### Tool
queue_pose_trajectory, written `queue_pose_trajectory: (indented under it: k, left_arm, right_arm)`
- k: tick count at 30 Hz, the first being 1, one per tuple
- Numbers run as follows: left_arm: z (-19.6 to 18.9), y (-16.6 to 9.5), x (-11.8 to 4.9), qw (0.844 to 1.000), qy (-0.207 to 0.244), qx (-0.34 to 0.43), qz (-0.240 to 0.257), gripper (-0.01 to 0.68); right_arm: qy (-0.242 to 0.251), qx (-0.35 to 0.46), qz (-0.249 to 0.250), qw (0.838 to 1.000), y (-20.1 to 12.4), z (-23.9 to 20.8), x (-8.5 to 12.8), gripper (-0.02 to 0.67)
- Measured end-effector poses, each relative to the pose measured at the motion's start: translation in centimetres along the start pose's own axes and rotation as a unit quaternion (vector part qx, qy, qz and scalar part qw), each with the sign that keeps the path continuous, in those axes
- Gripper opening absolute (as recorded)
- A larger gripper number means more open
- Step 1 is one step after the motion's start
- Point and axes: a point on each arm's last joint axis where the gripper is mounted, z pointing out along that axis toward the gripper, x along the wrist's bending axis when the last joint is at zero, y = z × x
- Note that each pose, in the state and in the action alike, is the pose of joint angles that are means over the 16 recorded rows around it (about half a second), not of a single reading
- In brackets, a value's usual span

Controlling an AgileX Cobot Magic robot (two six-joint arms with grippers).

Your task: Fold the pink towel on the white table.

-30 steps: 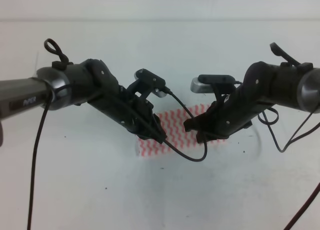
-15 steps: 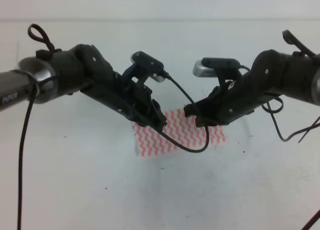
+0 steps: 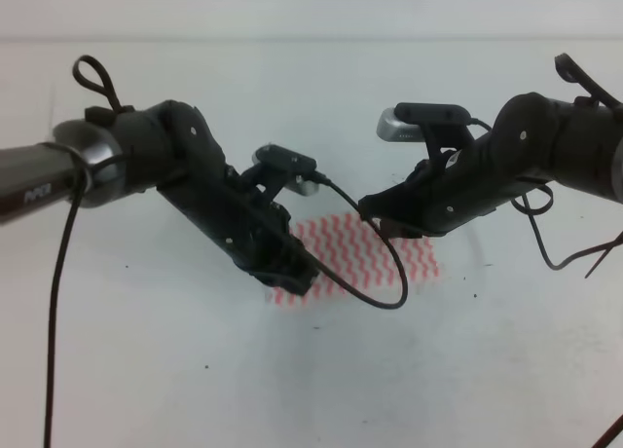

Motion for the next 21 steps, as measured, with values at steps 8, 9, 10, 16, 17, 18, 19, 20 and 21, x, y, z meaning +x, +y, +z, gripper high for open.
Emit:
queue_pose_trajectory:
  k: [8,9,10,16,17,18,19,20,21]
  left_arm:
    - [0.7,-0.7,0.4,0.999,0.002,0.034,-0.012,-0.005]
    - [0.8,-0.8,0.4,0.999,0.003,0.036,-0.012,-0.005]
    - [0.8,-0.8,0.5,0.999,0.005,0.038,-0.012,-0.005]
    - [0.8,-0.9,0.9,0.999,0.026,0.044,-0.007,-0.005]
    - [0.8,-0.9,1.0,0.999,0.03,0.044,-0.006,-0.005]
    - [0.8,-0.9,1.0,0.998,0.034,0.044,-0.004,-0.005]
    - [0.8,-0.9,1.1,0.998,0.037,0.043,-0.003,-0.005]
    - [0.8,-0.9,1.1,0.998,0.04,0.043,-0.001,-0.005]
    - [0.8,-0.9,1.2,0.998,0.043,0.042,0.0,-0.005]
  right_arm:
    - [0.0,0.004,0.0,1.0,-0.1,0.1,0.0,-0.018]
    - [0.0,0.005,0.0,1.0,-0.1,0.1,0.0,-0.018]
    - [0.0,0.005,0.0,1.0,-0.1,0.1,0.0,-0.018]
    - [0.0,0.007,0.0,1.0,-0.1,0.1,0.0,-0.018]
    - [0.0,0.007,0.0,1.0,-0.1,0.1,0.0,-0.018]
    - [0.0,0.007,-0.001,1.0,-0.1,0.1,0.0,-0.018]
    - [0.0,0.007,-0.001,1.0,-0.1,0.1,0.0,-0.018]
    - [0.0,0.007,-0.001,1.0,-0.1,0.1,0.0,-0.018]
    - [0.0,0.007,-0.001,1.0,-0.1,0.1,0.0,-0.018]
